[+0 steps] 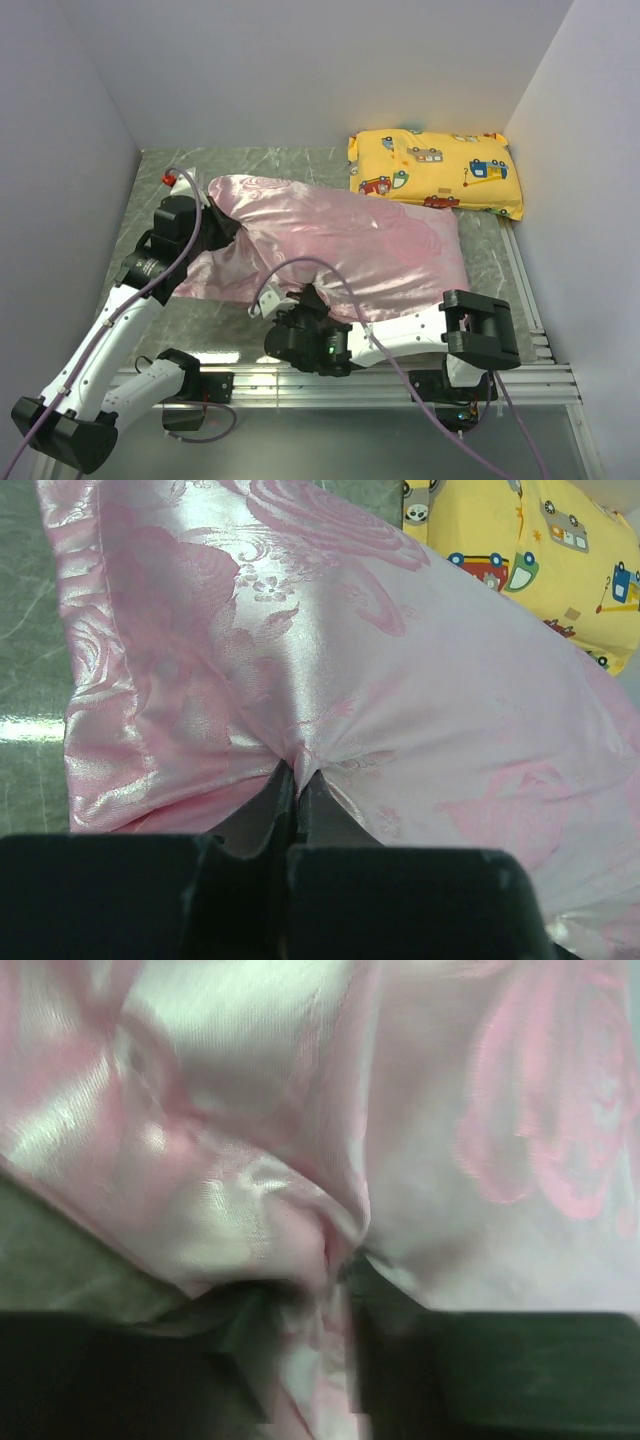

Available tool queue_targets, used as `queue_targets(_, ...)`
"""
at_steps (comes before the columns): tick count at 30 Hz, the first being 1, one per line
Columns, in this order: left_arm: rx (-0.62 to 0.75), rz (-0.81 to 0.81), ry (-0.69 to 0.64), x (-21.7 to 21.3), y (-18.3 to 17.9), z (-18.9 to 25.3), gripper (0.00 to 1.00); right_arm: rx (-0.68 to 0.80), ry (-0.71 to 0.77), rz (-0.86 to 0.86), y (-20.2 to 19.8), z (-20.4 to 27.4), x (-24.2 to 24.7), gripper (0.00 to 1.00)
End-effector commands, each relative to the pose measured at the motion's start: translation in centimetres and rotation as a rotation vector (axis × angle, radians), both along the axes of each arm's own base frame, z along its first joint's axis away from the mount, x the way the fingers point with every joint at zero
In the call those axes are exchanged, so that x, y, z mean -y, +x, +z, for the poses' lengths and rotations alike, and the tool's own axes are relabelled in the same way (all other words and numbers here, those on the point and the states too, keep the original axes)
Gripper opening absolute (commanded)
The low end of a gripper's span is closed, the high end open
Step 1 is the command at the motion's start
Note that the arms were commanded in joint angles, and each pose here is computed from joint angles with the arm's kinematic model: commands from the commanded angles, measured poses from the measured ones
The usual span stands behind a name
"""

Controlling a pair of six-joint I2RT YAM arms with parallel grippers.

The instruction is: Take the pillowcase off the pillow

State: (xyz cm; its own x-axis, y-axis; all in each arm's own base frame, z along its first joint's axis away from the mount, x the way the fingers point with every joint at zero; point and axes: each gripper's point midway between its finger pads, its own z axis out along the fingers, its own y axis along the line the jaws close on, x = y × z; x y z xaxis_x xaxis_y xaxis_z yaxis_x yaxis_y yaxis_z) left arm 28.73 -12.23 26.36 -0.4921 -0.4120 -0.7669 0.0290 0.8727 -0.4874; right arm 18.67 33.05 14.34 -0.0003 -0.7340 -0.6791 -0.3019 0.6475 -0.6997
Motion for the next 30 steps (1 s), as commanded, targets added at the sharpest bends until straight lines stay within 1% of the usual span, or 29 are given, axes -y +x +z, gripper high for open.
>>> queue_targets(1, 0.182, -0.001, -0.046, -0.2, 0.4, 6.4, 0.0, 0.078, 0.186, -0.079, 1.6, 6.0, -0.2, 0.08)
queue_targets(2, 0.192, 0.003, -0.045, -0.3, 0.4, 6.9, 0.0, 0.081, 0.188, -0.079, 1.7, 6.6, -0.2, 0.0)
queue_targets(3, 0.198, 0.005, -0.041, -0.4, 0.4, 7.1, 0.0, 0.087, 0.178, -0.074, 1.7, 7.4, -0.2, 0.0)
queue_targets(6, 0.228, 0.015, -0.046, -0.5, 0.8, 8.6, 0.0, 0.076, 0.245, -0.034, 1.6, 10.9, -0.9, 0.0)
queue_targets(7, 0.231, 0.023, -0.043, -0.6, 1.2, 8.8, 0.01, 0.068, 0.275, -0.017, 1.4, 12.9, -1.1, 0.0)
queue_targets(9, 0.266, 0.036, -0.048, -0.7, 1.7, 10.6, 0.0, 0.065, 0.29, 0.008, 0.9, 15.2, -1.2, 0.0)
queue_targets(10, 0.262, 0.045, -0.039, -0.7, 2.4, 10.6, 0.0, 0.07, 0.343, 0.024, 0.8, 18.2, -1.1, 0.0)
queue_targets(11, 0.287, 0.058, -0.038, -1.0, 2.8, 12.0, 0.01, 0.069, 0.363, 0.034, 0.6, 19.6, -1.0, 0.0)
queue_targets(12, 0.288, 0.061, -0.034, -0.9, 3.1, 12.3, 0.01, 0.064, 0.361, 0.041, 0.5, 20.9, -0.3, 0.0)
queue_targets(13, 0.27, 0.06, -0.026, -0.7, 3.9, 11.9, 0.02, 0.065, 0.421, 0.051, 0.4, 23.6, -0.2, 0.0)
queue_targets(14, 0.276, 0.06, -0.028, -0.6, 4.2, 12.3, 0.02, 0.057, 0.445, 0.08, 0.4, 24.8, -0.2, 0.0)
queue_targets(15, 0.265, 0.049, -0.028, -0.3, 4.6, 11.9, 0.03, 0.051, 0.476, 0.083, 0.8, 26.1, 0.7, 0.0)
queue_targets(16, 0.244, 0.042, -0.024, 0.1, 5.1, 11.1, 0.04, 0.047, 0.537, 0.091, 1.2, 28.2, 1.2, 0.0)
queue_targets(17, 0.229, 0.037, -0.021, 0.3, 5.4, 10.2, 0.08, 0.034, 0.572, 0.101, 1.6, 29.1, 1.6, 0.0)
queue_targets(18, 0.221, 0.039, -0.019, 0.4, 5.7, 9.7, 0.1, 0.004, 0.619, 0.13, 2.6, 29.9, 2.1, 0.0)
queue_targets(19, 0.198, 0.039, -0.012, 0.6, 6.2, 8.7, 0.12, 0.001, 0.669, 0.145, 2.9, 31.5, 2.5, 0.0)
queue_targets(21, 0.163, 0.027, -0.011, 1.0, 6.6, 7.0, 0.17, -0.01, 0.731, 0.188, 3.3, 33.2, 2.8, 0.0)
queue_targets(22, 0.141, 0.005, -0.015, 1.4, 6.6, 6.2, 0.18, 0.002, 0.762, 0.177, 4.5, 34.3, 3.8, 0.0)
queue_targets(23, 0.121, -0.008, -0.018, 1.7, 6.6, 5.1, 0.2, 0.0, 0.78, 0.179, 5.1, 34.7, 4.1, 0.0)
queue_targets(24, 0.113, -0.018, -0.029, 2.0, 6.5, 4.7, 0.24, -0.017, 0.818, 0.179, 5.8, 35.0, 4.3, 0.0)
queue_targets(26, 0.09, -0.04, -0.041, 2.5, 6.4, 3.3, 0.26, -0.06, 0.838, 0.203, 7.7, 35.1, 4.6, 0.0)
queue_targets(27, 0.078, -0.052, -0.057, 2.8, 6.2, 2.8, 0.25, -0.1, 0.843, 0.206, 8.4, 34.1, 4.1, 0.0)
queue_targets(29, 0.037, -0.105, -0.1, 3.9, 5.4, 1.0, 0.24, -0.145, 0.801, 0.182, 10.3, 31.2, 4.0, 0.0)
queue_targets(30, 0.029, -0.128, -0.121, 4.4, 4.9, 0.5, 0.24, -0.204, 0.803, 0.142, 11.5, 27.9, 3.4, 0.0)
